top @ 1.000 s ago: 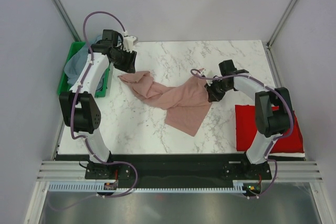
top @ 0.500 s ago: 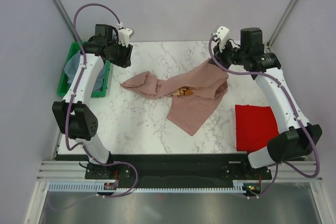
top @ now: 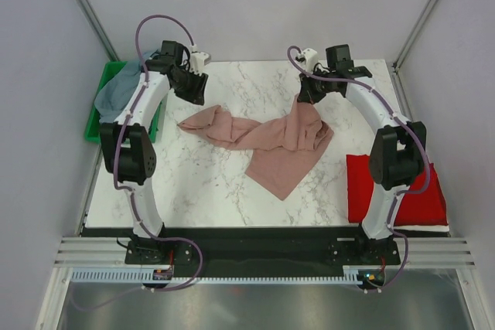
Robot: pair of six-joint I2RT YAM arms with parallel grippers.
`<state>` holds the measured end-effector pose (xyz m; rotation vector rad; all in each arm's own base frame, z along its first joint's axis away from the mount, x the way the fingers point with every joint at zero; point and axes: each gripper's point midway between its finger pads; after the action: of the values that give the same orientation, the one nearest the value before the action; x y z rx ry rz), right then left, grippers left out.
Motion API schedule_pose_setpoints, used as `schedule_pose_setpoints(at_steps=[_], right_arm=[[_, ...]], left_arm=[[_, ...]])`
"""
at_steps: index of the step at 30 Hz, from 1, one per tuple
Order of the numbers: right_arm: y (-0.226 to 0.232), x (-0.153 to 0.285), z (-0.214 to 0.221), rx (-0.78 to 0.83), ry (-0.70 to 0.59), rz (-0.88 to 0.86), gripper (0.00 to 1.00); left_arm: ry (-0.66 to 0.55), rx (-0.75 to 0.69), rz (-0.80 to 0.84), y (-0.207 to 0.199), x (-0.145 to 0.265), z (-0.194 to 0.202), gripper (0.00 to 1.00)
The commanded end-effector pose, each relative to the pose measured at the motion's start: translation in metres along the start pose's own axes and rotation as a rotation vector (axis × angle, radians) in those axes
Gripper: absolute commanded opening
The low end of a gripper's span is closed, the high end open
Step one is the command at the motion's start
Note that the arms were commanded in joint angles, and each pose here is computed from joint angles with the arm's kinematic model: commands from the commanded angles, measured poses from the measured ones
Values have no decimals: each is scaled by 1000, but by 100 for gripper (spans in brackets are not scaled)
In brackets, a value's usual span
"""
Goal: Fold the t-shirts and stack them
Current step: Flatten the tshirt out
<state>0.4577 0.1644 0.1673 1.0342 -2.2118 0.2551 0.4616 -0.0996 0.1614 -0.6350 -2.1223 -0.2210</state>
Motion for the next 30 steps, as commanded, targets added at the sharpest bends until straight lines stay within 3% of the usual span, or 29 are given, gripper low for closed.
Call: schedule_pose_setpoints(at_steps=[1,6,13,19,30], right_arm=[[-24,1,-35,14,-86,68,0],[-36,-11,-31,-8,-73,81,0],[-29,-10,-23,-10,-64,71,0],[-29,-16,-14,-45,-61,66,0],[-29,-20,-17,-47,-67,52,0]], left_arm=[[-37,-33,-1,7,-12,-20,49],[-1,-39,-18,24,-52,-28,49],[34,-86,22,-6,-26,-10,47],[151,-84,42,-25,-38,24,50],[227,-78,0,-15,-68,37,48]])
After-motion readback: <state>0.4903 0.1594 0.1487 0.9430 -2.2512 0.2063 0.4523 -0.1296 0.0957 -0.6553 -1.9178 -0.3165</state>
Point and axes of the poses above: each gripper's point midway between its finger pads, its own x axis back along the fingers, its own y axis along the line the jaws close on, z = x × y, and after that the axes turned 2 degrees about x, right-handed
